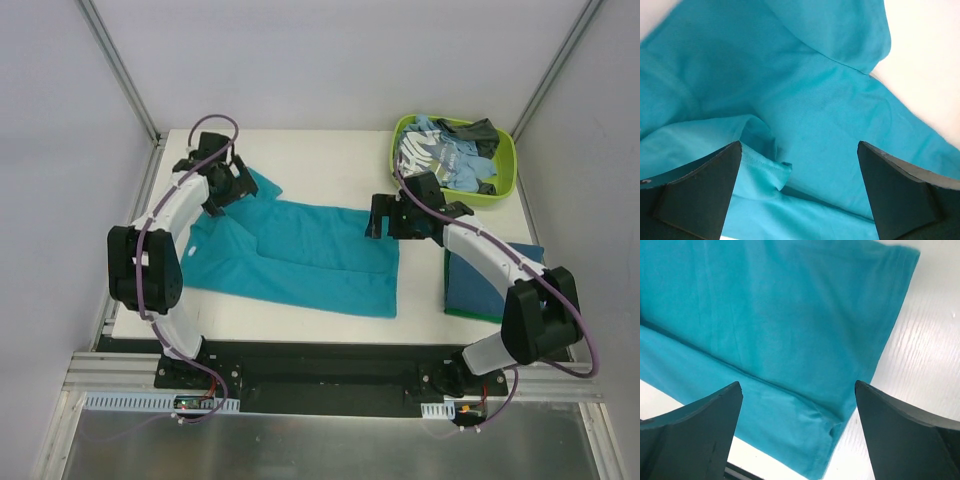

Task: Fold and stack the t-shirts
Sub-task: Fold the flattened tshirt in 1/3 of the way

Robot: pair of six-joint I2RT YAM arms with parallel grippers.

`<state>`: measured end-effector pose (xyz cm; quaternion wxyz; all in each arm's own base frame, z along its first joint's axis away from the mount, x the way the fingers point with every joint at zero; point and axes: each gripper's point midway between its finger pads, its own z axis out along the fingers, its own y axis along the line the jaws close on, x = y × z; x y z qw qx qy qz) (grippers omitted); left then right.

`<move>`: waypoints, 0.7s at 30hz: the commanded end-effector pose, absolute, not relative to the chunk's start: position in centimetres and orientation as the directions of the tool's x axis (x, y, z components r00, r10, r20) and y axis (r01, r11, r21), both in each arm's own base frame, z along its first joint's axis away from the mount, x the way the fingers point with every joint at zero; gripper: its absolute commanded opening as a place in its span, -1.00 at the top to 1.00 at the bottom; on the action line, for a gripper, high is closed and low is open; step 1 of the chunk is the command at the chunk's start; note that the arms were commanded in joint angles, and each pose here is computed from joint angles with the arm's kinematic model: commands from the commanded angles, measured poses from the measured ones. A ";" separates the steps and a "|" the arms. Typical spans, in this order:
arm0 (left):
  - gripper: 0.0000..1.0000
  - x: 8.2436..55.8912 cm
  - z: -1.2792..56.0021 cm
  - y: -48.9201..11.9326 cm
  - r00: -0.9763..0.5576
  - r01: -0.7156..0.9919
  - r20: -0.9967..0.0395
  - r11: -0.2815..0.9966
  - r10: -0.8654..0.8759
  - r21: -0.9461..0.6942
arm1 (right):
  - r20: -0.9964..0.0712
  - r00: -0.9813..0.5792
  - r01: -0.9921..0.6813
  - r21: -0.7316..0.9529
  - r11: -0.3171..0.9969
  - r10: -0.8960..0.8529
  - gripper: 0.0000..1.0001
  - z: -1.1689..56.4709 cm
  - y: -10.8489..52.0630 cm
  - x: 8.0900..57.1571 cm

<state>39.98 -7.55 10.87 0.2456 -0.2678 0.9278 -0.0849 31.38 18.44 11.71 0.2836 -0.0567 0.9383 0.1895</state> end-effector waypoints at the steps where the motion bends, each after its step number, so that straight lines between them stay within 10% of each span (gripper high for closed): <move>1: -0.98 42.9 13.2 -5.8 -0.772 -0.354 -0.460 0.898 -0.439 -0.262 | -0.588 -0.808 -0.242 0.290 0.926 -0.027 -0.93 13.0 18.8 33.9; 21: -0.98 49.5 7.3 -8.2 -0.865 -0.260 -0.354 0.922 -0.355 -0.288 | -0.525 -0.831 -0.431 0.402 0.808 -0.182 -0.93 11.5 25.2 28.9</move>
